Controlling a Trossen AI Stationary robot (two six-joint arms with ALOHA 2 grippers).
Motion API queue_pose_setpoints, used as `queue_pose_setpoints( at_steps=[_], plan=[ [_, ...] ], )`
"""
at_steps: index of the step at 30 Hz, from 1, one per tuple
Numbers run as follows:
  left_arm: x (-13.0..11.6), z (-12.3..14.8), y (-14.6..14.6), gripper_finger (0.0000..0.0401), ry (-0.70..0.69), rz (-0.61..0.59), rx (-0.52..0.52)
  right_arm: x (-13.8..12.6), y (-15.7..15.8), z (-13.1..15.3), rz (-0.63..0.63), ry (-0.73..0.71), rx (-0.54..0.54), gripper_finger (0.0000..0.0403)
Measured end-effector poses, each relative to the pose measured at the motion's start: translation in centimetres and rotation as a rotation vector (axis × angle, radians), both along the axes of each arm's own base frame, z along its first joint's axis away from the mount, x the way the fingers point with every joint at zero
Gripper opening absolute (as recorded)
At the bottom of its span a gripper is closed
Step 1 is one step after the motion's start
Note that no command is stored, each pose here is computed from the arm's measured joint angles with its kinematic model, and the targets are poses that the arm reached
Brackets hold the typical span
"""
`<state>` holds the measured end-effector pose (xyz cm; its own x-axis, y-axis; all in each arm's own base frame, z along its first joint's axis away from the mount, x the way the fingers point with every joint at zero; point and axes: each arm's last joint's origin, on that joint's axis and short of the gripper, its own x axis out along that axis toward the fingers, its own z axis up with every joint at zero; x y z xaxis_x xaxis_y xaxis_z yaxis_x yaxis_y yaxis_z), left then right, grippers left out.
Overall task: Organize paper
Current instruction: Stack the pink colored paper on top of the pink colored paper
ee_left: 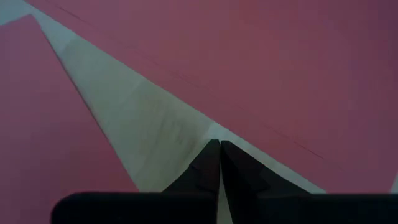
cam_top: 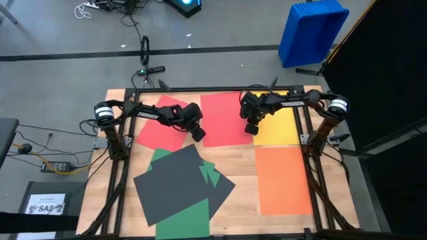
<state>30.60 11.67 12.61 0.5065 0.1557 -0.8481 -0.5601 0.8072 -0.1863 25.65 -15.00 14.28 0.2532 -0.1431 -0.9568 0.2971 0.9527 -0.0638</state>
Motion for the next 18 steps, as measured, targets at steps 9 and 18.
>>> queue_pose_setpoints(
  at_steps=[9, 18],
  plan=[
    [0.72, 0.56, 0.24, 0.0000, -0.017, -0.003, 0.003, 0.72, 0.38, 0.06, 0.011, -0.068, 0.030, 0.0000],
    [0.81, 0.59, 0.26, 0.0000, -0.024, -0.005, 0.002, 0.83, 0.66, 0.04, 0.013, -0.064, 0.032, 0.0000]
  ],
)
